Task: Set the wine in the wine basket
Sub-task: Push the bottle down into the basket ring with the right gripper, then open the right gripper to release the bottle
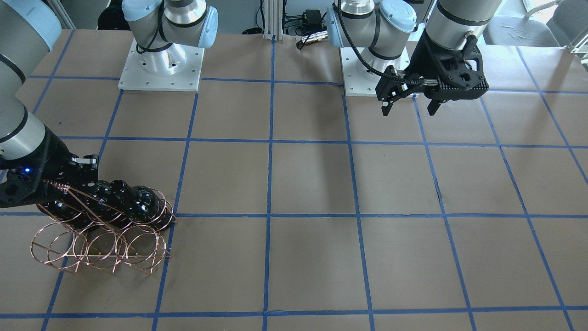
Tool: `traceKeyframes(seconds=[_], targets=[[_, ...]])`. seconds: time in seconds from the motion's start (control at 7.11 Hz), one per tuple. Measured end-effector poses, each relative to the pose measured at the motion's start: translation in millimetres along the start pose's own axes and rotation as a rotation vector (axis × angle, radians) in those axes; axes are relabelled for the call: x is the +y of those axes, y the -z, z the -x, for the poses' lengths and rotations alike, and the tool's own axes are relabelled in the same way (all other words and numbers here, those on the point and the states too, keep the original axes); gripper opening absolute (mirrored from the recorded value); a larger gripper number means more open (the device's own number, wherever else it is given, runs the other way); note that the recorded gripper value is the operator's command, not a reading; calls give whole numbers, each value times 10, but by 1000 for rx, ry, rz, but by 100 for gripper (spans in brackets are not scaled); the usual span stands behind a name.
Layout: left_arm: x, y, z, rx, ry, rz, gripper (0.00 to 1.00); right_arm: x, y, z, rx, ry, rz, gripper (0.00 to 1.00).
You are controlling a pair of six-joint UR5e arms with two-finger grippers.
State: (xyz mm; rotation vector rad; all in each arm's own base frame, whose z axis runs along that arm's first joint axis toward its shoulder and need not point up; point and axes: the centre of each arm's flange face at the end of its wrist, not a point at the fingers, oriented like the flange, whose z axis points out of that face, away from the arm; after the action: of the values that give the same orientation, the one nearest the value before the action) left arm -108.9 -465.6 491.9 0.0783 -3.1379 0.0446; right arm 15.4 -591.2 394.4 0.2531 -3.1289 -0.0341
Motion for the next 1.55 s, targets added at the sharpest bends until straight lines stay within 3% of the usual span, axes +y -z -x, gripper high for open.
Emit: traceKeyframes(seconds=[0.7,0.84,0.98,1.12,1.55], targets=[[-5,-6,2,0,0,1,100,19,-53,7,-5,-134,13,0],[-4,-5,4,0,1,1,100,26,-71,7,-6,-145,17,5],[-4,-4,7,0,1,1,100,34,-85,7,-8,-150,20,48],[-4,-3,8,0,1,1,100,36,-90,6,-7,-154,21,99],[-5,-4,10,-1,2,1,100,66,52,13,-1,-185,5,100]])
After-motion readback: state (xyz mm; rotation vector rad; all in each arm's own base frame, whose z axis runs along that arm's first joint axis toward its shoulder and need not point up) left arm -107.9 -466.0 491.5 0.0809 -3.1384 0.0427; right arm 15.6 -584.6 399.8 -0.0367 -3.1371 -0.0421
